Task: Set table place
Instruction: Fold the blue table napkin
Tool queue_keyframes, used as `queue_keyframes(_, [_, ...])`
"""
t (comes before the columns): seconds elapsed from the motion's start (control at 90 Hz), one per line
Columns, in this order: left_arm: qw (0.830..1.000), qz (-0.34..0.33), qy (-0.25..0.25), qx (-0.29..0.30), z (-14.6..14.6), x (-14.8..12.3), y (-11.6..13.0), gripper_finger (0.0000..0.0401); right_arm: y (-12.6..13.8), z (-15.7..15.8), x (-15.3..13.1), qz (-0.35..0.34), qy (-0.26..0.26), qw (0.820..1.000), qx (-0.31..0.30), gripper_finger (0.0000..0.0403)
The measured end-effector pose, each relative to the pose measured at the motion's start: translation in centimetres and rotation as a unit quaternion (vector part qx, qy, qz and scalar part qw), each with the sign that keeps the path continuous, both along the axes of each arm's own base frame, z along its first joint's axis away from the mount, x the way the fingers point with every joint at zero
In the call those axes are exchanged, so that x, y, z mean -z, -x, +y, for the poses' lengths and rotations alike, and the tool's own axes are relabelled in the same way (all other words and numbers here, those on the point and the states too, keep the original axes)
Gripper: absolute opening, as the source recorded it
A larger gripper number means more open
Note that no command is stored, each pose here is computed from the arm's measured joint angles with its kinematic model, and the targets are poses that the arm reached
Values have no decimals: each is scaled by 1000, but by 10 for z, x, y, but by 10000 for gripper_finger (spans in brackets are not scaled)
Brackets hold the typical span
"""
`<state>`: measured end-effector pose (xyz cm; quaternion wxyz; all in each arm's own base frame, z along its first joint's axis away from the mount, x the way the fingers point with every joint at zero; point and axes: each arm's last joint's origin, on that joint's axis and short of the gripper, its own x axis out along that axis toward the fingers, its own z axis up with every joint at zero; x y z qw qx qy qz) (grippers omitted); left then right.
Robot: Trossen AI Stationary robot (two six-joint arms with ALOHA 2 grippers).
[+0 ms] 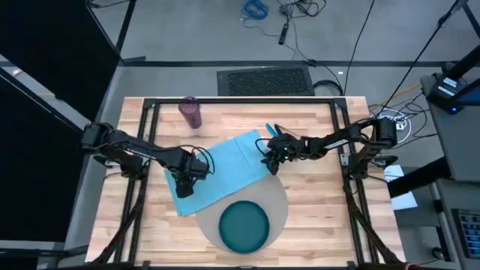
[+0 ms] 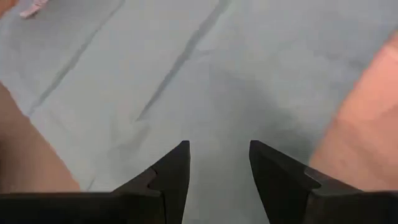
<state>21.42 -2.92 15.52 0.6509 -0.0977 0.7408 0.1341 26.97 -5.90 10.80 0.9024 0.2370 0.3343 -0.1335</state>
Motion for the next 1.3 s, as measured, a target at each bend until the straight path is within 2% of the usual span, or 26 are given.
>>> queue_keyframes(0.133, [1000, 21, -2, -6, -2, 16, 1, 134, 2, -4, 1, 8, 5, 1000, 1, 153])
queue_keyframes(0.556, [1000, -4, 11, -6, -16, 19, -5, 134, 6, -43, 3, 13, 38, 999, 36, 153])
queue_keyframes(0.889, [995, -97, 19, -17, -21, 10, -29, 134, -46, -71, 1, 12, 54, 998, -11, 153])
queue_keyframes(1.078, [995, -96, 19, -24, -26, 10, -28, 134, -66, -86, -7, 15, 70, 997, -15, 153])
queue_keyframes(1.3, [995, -93, 23, -30, -36, 10, -25, 134, -75, -119, -19, -2, 87, 996, 17, 153])
